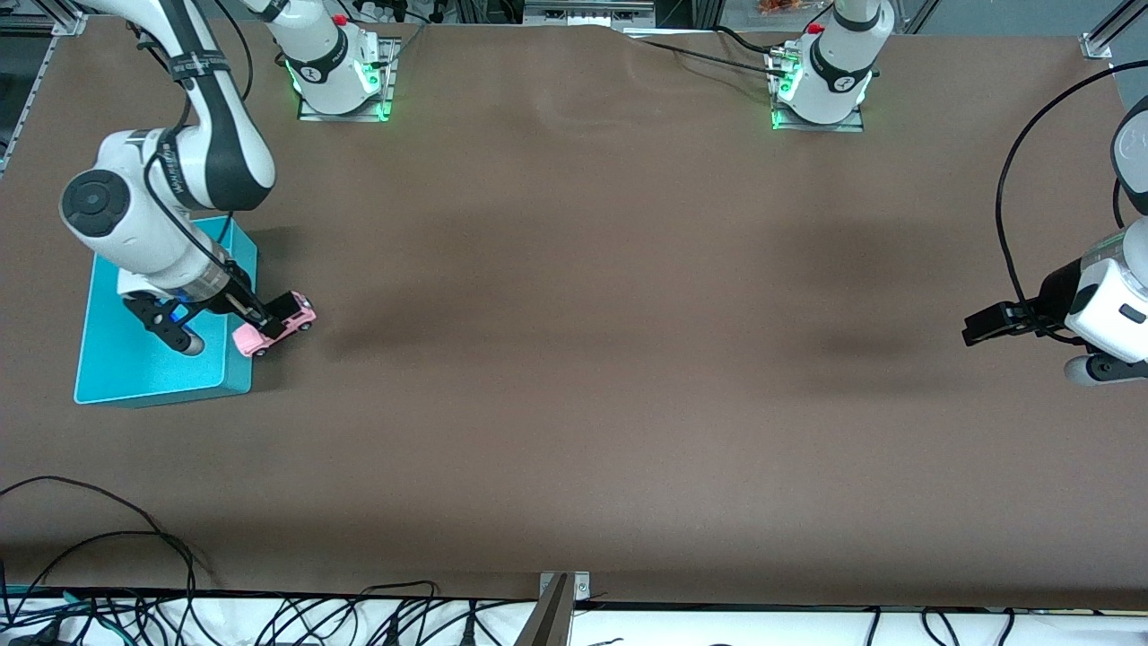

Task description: Wind and store pink jeep toy

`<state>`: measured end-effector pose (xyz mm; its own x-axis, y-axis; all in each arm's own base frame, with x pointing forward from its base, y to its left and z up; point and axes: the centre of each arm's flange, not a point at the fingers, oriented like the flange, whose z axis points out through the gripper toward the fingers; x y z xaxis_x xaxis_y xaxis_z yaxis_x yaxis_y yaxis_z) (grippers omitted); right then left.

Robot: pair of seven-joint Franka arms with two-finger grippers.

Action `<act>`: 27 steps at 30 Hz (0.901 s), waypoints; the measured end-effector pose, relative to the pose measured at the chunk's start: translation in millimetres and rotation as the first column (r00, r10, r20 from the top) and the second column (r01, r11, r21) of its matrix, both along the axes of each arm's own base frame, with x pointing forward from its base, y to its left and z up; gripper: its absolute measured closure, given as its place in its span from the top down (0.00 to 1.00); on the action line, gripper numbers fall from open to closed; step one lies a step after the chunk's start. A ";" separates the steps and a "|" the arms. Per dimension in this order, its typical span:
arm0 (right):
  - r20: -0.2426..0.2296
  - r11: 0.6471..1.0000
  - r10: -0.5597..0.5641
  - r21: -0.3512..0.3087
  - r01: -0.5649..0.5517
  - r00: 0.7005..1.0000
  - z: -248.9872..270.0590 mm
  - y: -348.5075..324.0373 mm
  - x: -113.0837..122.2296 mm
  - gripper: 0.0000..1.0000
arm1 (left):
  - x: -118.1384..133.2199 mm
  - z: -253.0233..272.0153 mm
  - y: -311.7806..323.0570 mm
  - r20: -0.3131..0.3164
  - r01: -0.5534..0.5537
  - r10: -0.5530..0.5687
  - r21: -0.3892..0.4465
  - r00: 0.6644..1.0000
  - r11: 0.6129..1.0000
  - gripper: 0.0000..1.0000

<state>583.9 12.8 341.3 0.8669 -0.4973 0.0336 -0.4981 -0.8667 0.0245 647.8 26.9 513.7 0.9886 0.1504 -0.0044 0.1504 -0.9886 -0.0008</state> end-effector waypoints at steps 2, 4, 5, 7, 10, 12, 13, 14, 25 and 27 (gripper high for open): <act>-0.011 0.998 0.066 -0.008 -0.066 0.998 2.8 -20.2 1.1 0.62 | 0.0 0.0 0.2 0.000 0.000 0.000 0.000 1.000 1.000 1.00; -0.020 0.992 0.126 -0.016 -0.126 0.992 4.1 -44.2 0.7 0.62 | 0.0 0.0 0.4 0.000 -0.001 0.001 0.000 1.000 1.000 1.00; -0.024 0.989 0.149 -0.019 -0.149 0.989 4.1 -55.4 -0.1 0.62 | 0.0 0.0 0.4 0.000 -0.001 0.001 0.000 1.000 1.000 1.00; -0.036 0.980 0.198 -0.025 -0.199 0.979 3.3 -81.1 -2.8 0.62 | 0.0 0.0 0.4 0.000 -0.001 0.001 0.000 1.000 1.000 1.00; -0.055 0.963 0.267 -0.026 -0.269 0.962 0.0 -119.2 -9.0 0.62 | 0.0 0.0 0.5 0.000 -0.001 0.001 0.000 1.000 1.000 1.00; -0.068 0.953 0.301 -0.022 -0.303 0.951 -3.6 -139.3 -13.3 0.62 | 0.0 0.0 0.5 0.000 -0.001 0.001 0.000 1.000 1.000 1.00; -0.075 0.949 0.314 -0.019 -0.316 0.947 -6.0 -147.6 -15.5 0.62 | 0.0 0.0 0.5 0.000 -0.001 0.001 0.000 1.000 1.000 1.00; -0.082 0.944 0.327 -0.014 -0.329 0.941 -8.8 -156.3 -17.9 0.62 | 0.0 0.0 0.5 0.000 -0.001 0.001 0.000 1.000 1.000 1.00; -0.176 0.904 0.425 0.035 -0.426 0.888 -55.6 -186.8 -31.4 0.62 | 0.0 0.0 0.5 0.000 -0.001 0.001 0.000 1.000 1.000 1.00; -0.198 0.892 0.449 0.047 -0.449 0.871 -68.6 -192.9 -34.4 0.62 | 0.0 -0.1 0.5 0.000 -0.001 0.001 0.000 1.000 1.000 1.00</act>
<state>549.6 -180.1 272.7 0.9853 -0.0525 -0.1624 -0.0395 -0.9958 0.0824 647.8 27.4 513.7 0.9885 0.1512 -0.0045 0.1512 -0.9885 -0.0008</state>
